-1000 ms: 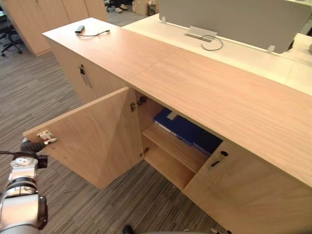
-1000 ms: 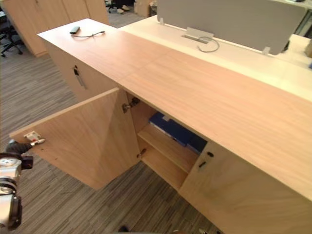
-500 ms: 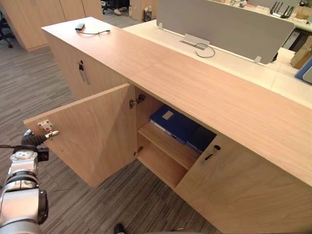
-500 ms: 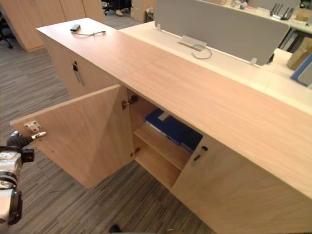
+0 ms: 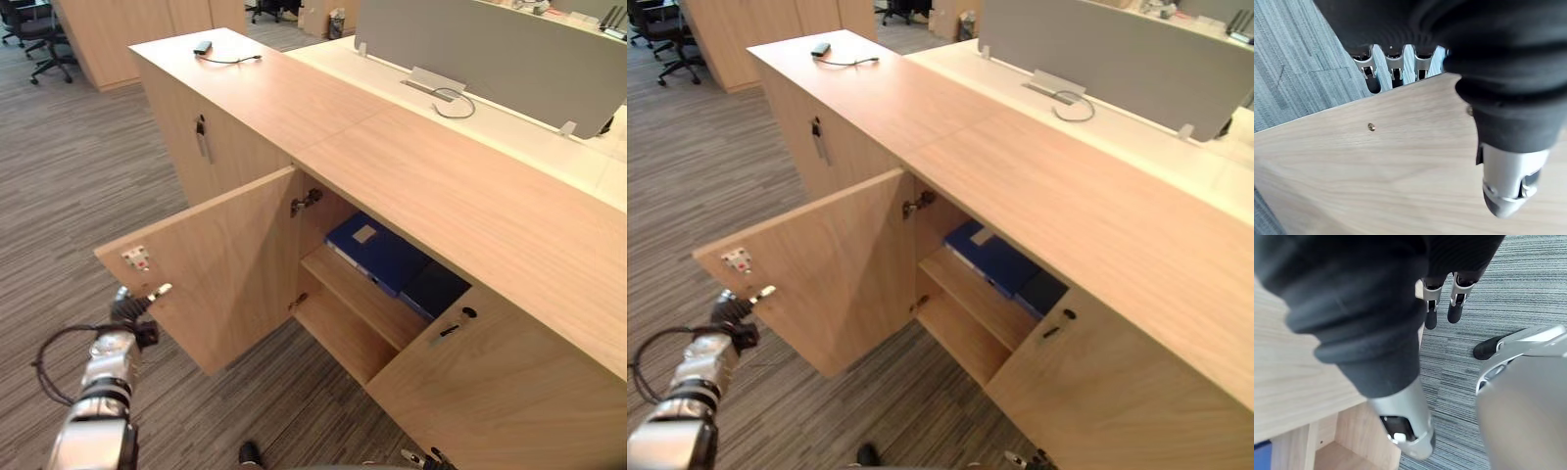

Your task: Walk over to the cabinet, pick up the folder, carry it to the office cabinet, place the folder inside the office cabinet, then close the office cabinet door

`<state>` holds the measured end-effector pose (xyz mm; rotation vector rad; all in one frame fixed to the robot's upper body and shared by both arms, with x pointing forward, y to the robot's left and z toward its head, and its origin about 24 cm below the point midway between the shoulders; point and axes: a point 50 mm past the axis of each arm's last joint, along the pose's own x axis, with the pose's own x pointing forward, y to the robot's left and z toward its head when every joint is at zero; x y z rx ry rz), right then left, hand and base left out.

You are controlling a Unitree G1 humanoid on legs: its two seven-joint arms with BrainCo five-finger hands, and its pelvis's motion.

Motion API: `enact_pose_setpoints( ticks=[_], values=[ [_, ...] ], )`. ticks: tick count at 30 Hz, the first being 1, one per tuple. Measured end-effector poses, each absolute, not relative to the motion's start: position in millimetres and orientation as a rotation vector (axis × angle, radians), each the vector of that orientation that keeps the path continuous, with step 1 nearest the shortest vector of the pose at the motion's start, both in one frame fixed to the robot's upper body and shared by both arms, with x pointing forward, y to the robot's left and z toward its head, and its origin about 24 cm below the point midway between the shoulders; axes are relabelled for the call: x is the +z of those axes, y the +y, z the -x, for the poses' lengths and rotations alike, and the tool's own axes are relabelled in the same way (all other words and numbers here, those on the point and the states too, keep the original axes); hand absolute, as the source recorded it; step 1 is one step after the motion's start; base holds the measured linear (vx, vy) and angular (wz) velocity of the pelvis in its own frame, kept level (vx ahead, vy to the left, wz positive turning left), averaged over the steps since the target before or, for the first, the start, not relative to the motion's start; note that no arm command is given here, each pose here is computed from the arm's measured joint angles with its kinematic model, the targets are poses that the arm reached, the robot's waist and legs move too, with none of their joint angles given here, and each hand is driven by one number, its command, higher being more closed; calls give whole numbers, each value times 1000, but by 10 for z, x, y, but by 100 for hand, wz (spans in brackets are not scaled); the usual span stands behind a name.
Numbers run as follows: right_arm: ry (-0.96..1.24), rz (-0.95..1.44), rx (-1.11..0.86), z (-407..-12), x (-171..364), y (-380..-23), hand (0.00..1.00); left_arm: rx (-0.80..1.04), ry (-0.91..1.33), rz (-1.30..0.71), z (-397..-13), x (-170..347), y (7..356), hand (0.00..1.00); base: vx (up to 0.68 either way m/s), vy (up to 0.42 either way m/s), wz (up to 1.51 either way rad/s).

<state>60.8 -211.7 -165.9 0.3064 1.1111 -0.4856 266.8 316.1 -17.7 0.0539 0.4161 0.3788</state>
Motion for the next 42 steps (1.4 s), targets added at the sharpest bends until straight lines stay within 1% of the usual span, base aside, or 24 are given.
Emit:
enact_pose_setpoints(
  ticks=[2, 4, 7, 13, 17, 22, 25, 27, 29, 34, 38, 42],
  values=[
    [1116, -307, -486, -590, -1662, -2110, 0, 311, 417, -38, -2582, -287, 2952, 0, -62, 47, 30],
    [1126, -305, -487, -557, -1668, -2106, 0, 218, 408, -18, -2467, -379, 2671, 0, -64, 76, 27],
    [1132, -294, -472, -555, -1673, -2080, 0, 141, 405, 52, -2290, -459, 2386, 0, -29, 72, 10],
    [1137, -274, -451, -562, -1674, -2068, 0, -26, 420, 112, -2002, -490, 1985, 0, -4, 51, 11],
    [1153, -226, -398, -578, -1676, -2073, 0, -152, 456, 179, -1827, -522, 1689, 0, -19, -2, 2],
    [1134, -170, -313, -736, -1662, -2033, 0, -457, 503, 309, -1676, -535, 1182, 0, -42, -20, -11],
    [1113, -147, -259, -836, -1650, -1970, 0, -718, 414, 390, -1739, -301, 775, 0, -11, -38, -31],
    [1114, -148, -251, -848, -1652, -1952, 0, -835, 363, 414, -1796, -169, 618, 0, 27, -56, -19],
    [1111, -122, -220, -888, -1646, -1943, 0, -919, 336, 450, -1829, -81, 493, 0, 52, -65, -12],
    [1117, -93, -192, -903, -1647, -1943, 0, -1008, 361, 484, -1801, -48, 356, 0, 71, -73, -14],
    [1117, -90, -190, -906, -1646, -1951, 0, -1040, 381, 490, -1773, -49, 297, 0, 48, -39, -20],
    [1104, -72, -172, -944, -1636, -1951, 0, -1006, 419, 520, -1796, -122, 319, 0, 35, -43, -28]
  ],
)
